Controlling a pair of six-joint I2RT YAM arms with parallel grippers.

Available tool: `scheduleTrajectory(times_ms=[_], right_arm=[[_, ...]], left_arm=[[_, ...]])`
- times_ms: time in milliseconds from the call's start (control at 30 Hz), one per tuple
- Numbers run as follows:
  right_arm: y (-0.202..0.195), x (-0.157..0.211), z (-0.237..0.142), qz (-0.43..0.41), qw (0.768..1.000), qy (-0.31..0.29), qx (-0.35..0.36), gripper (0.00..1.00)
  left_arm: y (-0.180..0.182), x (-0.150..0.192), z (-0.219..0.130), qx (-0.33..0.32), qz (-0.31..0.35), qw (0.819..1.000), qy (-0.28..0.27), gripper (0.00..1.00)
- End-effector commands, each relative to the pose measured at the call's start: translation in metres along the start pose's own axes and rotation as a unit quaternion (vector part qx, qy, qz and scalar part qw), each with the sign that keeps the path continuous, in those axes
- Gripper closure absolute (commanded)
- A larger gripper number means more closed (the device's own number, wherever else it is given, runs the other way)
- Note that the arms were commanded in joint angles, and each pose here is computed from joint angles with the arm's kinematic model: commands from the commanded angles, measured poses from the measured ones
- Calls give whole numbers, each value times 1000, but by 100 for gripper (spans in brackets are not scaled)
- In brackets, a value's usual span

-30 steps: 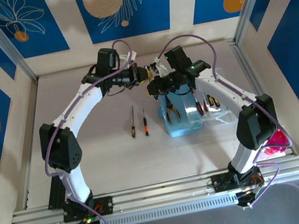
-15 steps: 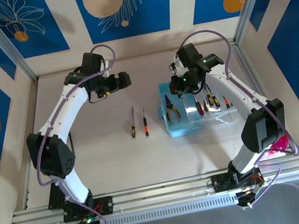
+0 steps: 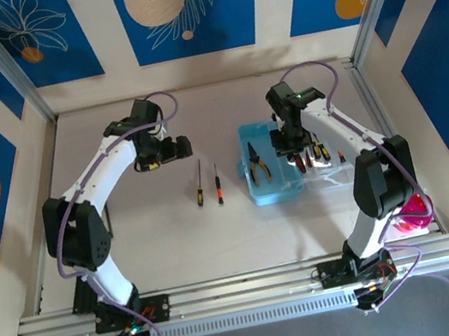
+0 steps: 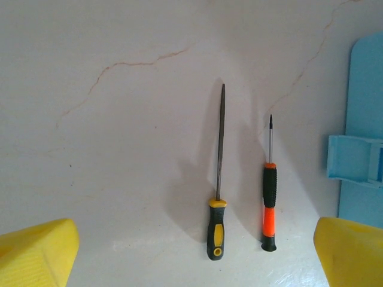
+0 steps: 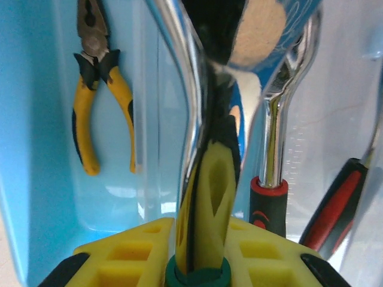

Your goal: Pack the tool kit

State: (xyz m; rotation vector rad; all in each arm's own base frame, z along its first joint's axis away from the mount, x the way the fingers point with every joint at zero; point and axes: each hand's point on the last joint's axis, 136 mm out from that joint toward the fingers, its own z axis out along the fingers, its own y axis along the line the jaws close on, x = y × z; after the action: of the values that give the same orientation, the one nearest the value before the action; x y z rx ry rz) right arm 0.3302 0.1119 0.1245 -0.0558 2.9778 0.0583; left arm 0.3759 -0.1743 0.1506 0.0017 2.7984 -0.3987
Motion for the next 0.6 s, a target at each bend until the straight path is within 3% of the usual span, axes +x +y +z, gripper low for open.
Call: scheduleTrajectory(times_ms=[0, 67, 567], right_arm=[[1, 0, 7, 11, 1000, 2, -6, 100], [1, 1, 11, 12, 1000, 6, -6, 100], [-2, -2, 0, 8, 1000, 0, 2, 62]], left_arm=[[1, 7, 3, -8, 6, 1000, 8, 0], [2, 8, 4, -9, 7, 1000, 10, 0], [0, 10, 10, -6, 6, 1000, 19, 0]])
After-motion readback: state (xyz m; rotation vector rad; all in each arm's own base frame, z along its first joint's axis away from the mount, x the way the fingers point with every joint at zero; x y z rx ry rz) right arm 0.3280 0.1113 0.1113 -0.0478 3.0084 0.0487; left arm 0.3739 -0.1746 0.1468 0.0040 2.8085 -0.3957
